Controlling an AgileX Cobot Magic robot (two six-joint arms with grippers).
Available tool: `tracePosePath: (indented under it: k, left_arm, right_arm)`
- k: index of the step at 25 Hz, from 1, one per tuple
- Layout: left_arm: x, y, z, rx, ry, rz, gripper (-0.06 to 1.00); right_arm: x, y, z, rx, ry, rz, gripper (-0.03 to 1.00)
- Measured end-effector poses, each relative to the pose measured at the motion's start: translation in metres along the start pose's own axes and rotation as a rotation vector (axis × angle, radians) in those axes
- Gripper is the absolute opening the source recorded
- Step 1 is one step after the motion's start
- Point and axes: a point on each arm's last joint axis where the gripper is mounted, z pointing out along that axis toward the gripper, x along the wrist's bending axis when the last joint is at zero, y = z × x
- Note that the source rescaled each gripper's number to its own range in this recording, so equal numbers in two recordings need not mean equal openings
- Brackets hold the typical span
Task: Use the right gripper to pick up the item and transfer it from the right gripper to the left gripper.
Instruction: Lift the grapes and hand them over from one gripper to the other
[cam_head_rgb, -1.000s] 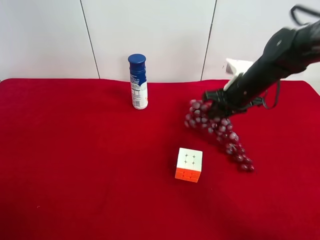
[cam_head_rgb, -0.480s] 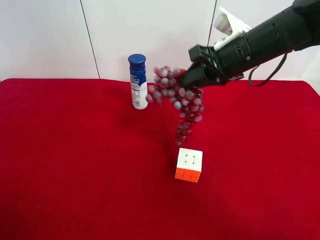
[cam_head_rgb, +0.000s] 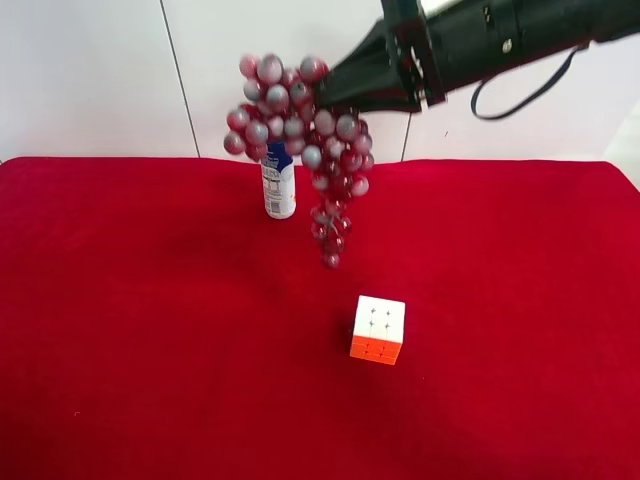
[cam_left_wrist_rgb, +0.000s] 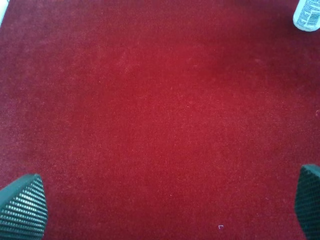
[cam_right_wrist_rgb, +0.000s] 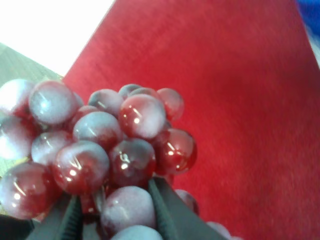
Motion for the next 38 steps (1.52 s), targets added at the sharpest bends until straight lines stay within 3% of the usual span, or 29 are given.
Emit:
tracePosePath:
  k: [6, 13, 16, 22, 30, 38]
  left_arm:
    - [0.0, 0.0, 0.0, 0.0, 0.002, 0.002, 1.0]
    - [-0.001, 0.005, 0.008, 0.047, -0.001, 0.105, 0.97]
    - [-0.004, 0.017, 0.017, 0.084, -0.037, 0.136, 0.95]
    - [-0.018, 0.053, 0.042, 0.105, -0.171, 0.271, 0.97]
    - [-0.047, 0.076, 0.099, 0.136, -0.464, 0.291, 1.0]
    - [-0.063, 0.099, 0.135, 0.039, -0.62, 0.315, 1.0]
  right_arm:
    - [0.008, 0.015, -0.006, -0.003, -0.001, -0.079, 0.09]
    - [0.007, 0.014, -0.006, 0.015, -0.013, -0.096, 0.08]
    - [0.007, 0.013, -0.006, 0.023, -0.019, -0.099, 0.08]
    - [0.006, 0.013, -0.006, 0.028, -0.022, -0.102, 0.08]
    - [0.005, 0.014, -0.006, 0.019, -0.035, -0.103, 0.08]
    - [0.003, 0.012, -0.007, 0.042, -0.064, -0.12, 0.08]
